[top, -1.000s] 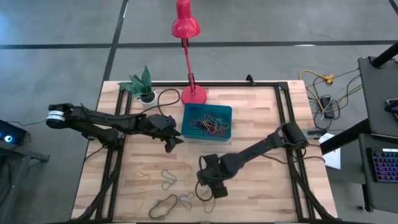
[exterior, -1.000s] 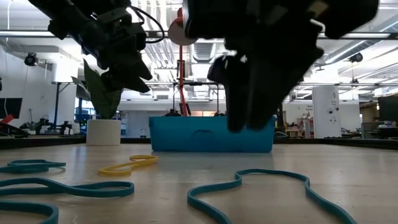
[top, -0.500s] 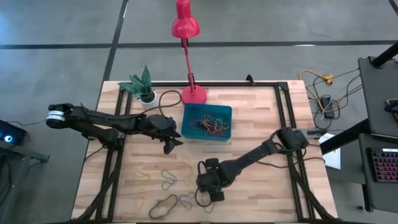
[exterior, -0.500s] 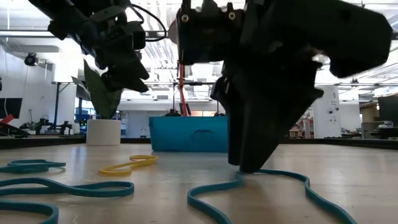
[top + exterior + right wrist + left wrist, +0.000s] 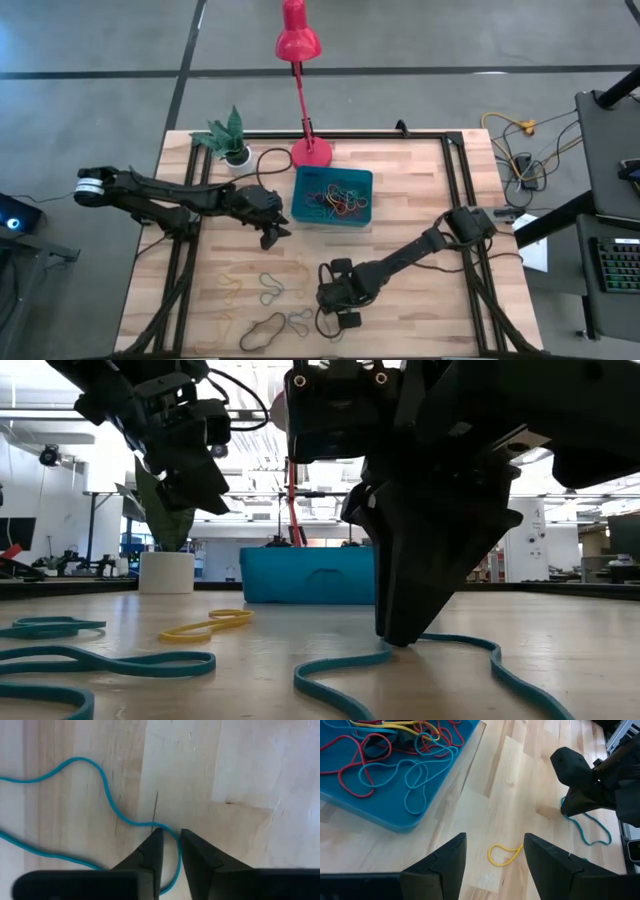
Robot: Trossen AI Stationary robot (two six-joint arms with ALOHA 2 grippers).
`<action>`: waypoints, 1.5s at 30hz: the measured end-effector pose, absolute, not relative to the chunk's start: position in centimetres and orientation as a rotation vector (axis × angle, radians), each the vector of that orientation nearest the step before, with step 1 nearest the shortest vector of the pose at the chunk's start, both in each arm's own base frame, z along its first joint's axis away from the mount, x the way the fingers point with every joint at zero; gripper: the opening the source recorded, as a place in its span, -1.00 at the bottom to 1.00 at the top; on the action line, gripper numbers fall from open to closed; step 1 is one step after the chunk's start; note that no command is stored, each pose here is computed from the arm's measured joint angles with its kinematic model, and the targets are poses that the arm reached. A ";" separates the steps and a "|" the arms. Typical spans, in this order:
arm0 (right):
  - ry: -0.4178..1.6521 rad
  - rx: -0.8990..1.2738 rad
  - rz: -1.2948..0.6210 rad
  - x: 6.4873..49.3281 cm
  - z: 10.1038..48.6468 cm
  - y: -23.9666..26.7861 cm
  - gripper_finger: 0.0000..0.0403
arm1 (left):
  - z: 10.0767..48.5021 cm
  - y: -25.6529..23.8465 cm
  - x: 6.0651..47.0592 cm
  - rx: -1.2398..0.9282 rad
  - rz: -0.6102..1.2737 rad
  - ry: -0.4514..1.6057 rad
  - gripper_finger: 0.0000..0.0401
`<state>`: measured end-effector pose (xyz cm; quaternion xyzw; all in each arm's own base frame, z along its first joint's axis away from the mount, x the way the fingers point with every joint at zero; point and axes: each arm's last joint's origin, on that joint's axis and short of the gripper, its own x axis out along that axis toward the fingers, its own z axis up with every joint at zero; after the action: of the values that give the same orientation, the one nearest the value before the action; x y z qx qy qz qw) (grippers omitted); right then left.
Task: Pick and place rubber bands into bin
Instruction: Put the blue rubber band into the blue bin
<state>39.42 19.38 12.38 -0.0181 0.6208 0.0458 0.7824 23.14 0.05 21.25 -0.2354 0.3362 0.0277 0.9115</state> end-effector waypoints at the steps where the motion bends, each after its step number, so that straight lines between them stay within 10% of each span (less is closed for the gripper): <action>1: 1.343 -0.032 0.096 39.4 12.3 19.4 -0.77 | 21.2 0.1 23.1 -0.485 0.057 0.693 -0.09; 13: 1.384 0.075 0.052 39.5 13.6 19.8 -0.96 | 21.2 0.1 23.1 -0.486 0.058 0.693 -0.09; 36: 0.883 -0.196 -0.927 41.3 31.0 5.5 -0.96 | 21.2 0.1 23.1 -0.485 0.059 0.694 -0.09; 45: 1.230 -0.090 -0.839 41.3 26.3 -1.3 -0.94 | 21.2 0.1 23.1 -0.486 0.059 0.694 -0.09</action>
<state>41.28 -1.32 26.32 -0.0407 0.5595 -0.3816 0.7346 23.12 0.05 21.19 -0.2358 0.3366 0.0288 0.9112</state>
